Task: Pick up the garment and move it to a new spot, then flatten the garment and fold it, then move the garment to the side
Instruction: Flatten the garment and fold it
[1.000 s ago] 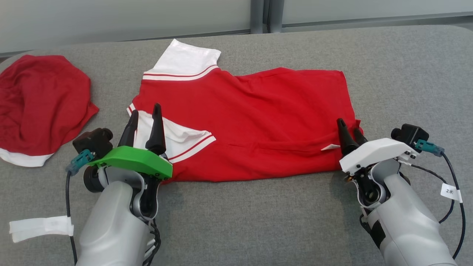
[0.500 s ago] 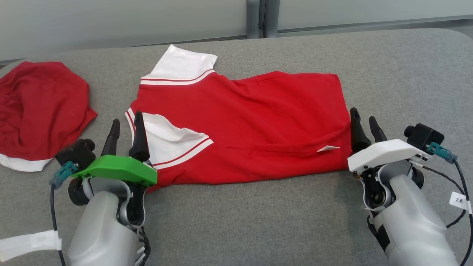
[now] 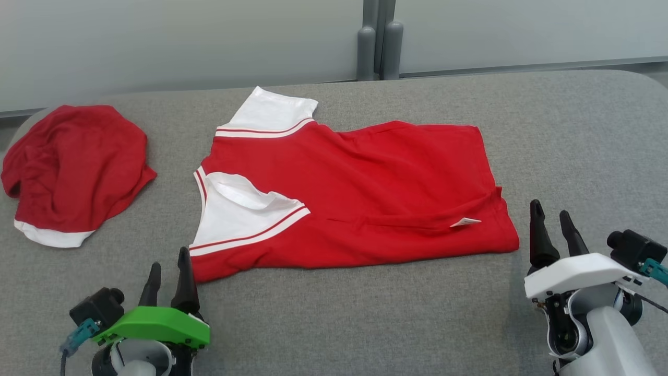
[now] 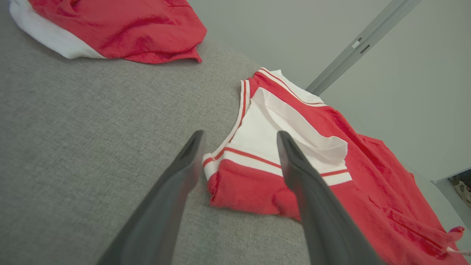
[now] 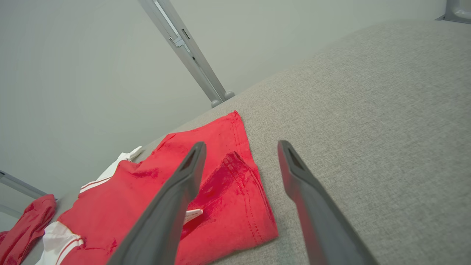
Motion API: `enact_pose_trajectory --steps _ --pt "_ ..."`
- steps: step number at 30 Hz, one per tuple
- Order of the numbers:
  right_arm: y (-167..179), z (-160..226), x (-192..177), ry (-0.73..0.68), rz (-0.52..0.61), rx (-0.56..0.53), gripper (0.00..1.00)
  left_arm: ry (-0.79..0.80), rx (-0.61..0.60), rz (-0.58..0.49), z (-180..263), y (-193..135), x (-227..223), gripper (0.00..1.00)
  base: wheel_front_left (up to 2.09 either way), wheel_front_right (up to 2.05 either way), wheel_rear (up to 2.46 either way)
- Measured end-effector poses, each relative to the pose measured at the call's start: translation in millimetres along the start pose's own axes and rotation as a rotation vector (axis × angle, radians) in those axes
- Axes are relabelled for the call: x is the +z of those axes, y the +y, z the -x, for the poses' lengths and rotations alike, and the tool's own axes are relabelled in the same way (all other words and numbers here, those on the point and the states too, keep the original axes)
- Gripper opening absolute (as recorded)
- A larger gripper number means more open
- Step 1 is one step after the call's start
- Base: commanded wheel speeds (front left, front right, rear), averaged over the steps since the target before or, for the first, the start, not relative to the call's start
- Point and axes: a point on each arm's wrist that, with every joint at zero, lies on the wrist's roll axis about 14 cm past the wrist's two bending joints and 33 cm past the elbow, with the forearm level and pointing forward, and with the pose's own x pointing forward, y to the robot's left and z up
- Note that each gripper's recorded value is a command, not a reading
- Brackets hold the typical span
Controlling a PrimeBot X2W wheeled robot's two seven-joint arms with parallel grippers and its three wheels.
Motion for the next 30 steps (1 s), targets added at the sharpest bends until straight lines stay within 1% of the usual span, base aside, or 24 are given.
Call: enact_pose_trajectory --steps 5,12,20,23,24,25,26,28,29,30 --pt "-1.5 15.9 -2.2 0.011 -0.033 -0.001 1.0 0.105 0.027 0.056 19.3 4.8 -24.3 1.0 0.0 0.0 0.0" --pt "-1.4 20.7 1.1 0.004 -0.041 0.003 1.0 0.171 0.05 0.1 20.2 3.9 -40.1 1.0 0.0 0.0 0.0" --pt "-9.5 24.2 6.8 -0.01 -0.037 -0.016 1.0 0.213 0.073 0.129 3.8 1.2 -53.1 1.0 0.0 0.0 0.0" --pt "-18.0 26.6 9.1 -0.016 -0.035 -0.039 1.0 0.238 0.087 0.166 -3.9 1.5 -61.0 1.0 0.0 0.0 0.0" --pt "-19.7 27.3 9.6 -0.017 -0.034 -0.043 1.0 0.238 0.088 0.168 -5.9 1.2 -61.9 0.92 0.0 0.0 0.0" --pt "-21.2 27.9 10.1 -0.017 -0.034 -0.048 1.0 0.236 0.088 0.176 -7.9 0.7 -62.2 0.77 0.0 0.0 0.0" --pt "-22.8 28.5 10.8 -0.019 -0.034 -0.052 1.0 0.23 0.09 0.19 -9.9 0.6 -61.9 0.57 0.0 0.0 0.0" --pt "-26.0 29.4 12.4 -0.023 -0.032 -0.061 1.0 0.215 0.091 0.208 -13.5 0.3 -60.3 0.33 0.0 0.0 0.0" --pt "-27.0 29.7 12.9 -0.024 -0.032 -0.064 1.0 0.206 0.09 0.223 -14.9 -0.4 -59.0 0.08 0.0 0.0 0.0" --pt "-27.2 29.8 13.5 -0.026 -0.032 -0.064 1.0 0.194 0.086 0.231 -16.1 -1.4 -56.8 0.0 0.0 0.0 0.0"
